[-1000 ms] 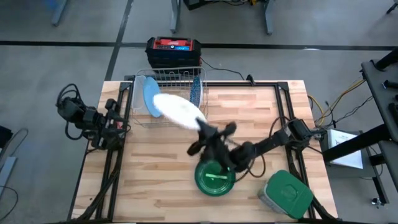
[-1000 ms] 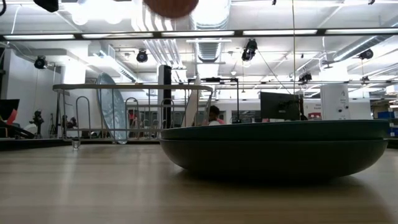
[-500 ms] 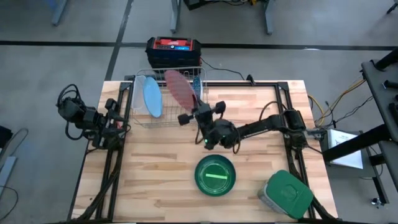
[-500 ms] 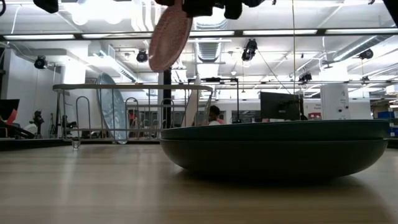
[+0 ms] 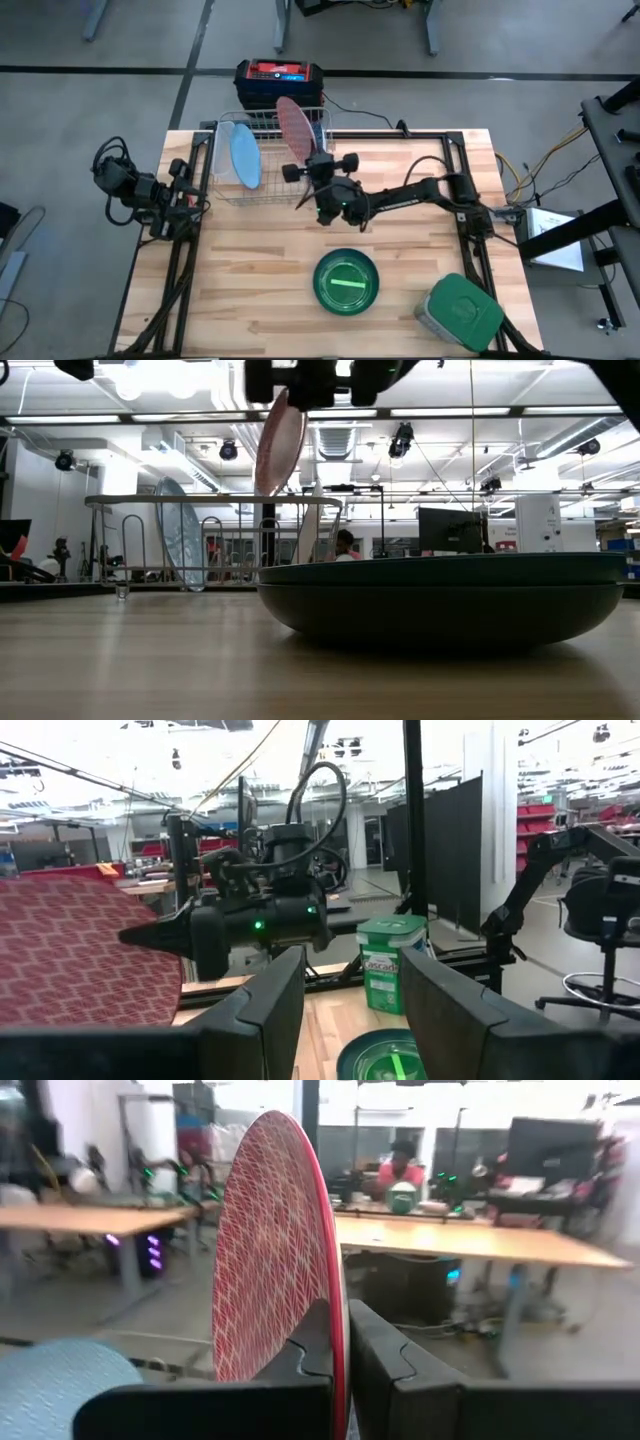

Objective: Sort dishes
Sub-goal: Put the red patterned plate into the dish rack

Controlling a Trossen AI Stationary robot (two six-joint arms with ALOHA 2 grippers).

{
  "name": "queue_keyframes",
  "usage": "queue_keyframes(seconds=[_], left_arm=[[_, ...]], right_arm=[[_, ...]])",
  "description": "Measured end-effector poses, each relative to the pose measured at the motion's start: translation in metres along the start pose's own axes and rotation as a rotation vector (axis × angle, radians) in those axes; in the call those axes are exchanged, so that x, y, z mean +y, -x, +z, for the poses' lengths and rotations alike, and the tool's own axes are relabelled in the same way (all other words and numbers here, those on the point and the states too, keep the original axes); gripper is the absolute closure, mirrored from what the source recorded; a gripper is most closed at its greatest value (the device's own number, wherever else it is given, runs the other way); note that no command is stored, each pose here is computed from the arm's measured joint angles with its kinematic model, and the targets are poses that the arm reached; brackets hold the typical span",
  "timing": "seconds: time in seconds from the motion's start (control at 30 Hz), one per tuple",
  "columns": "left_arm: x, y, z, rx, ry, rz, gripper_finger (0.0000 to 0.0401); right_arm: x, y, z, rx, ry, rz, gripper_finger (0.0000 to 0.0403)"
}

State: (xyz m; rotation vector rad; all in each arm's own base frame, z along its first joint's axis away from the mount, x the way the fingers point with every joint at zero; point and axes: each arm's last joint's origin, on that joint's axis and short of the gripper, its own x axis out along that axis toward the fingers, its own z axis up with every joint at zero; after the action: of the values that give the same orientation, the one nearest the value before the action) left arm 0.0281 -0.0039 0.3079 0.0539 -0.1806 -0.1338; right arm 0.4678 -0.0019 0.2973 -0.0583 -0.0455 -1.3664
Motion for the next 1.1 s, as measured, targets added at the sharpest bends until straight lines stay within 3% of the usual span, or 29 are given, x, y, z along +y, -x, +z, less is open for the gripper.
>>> queue_keyframes(seconds=[0.13,0.37,0.73,1.1], left_arm=[[0.0,0.0,0.0,0.001,-0.001,0.0,0.0249],[0.0,0.0,0.0,0.004,-0.003,0.0,0.0249],[0.0,0.0,-0.001,0.01,-0.006,-0.001,0.0249],[0.0,0.0,-0.002,0.014,-0.009,-0.002,0.0249]], right_arm=[[0.018,-0.009,0.006,0.039,0.155,-0.089,0.0403],[0.044,-0.02,0.014,0.097,0.292,-0.162,0.0403],[0.059,-0.04,-0.008,0.102,0.297,-0.196,0.0403],[0.059,-0.043,-0.01,0.096,0.266,-0.199,0.0403]])
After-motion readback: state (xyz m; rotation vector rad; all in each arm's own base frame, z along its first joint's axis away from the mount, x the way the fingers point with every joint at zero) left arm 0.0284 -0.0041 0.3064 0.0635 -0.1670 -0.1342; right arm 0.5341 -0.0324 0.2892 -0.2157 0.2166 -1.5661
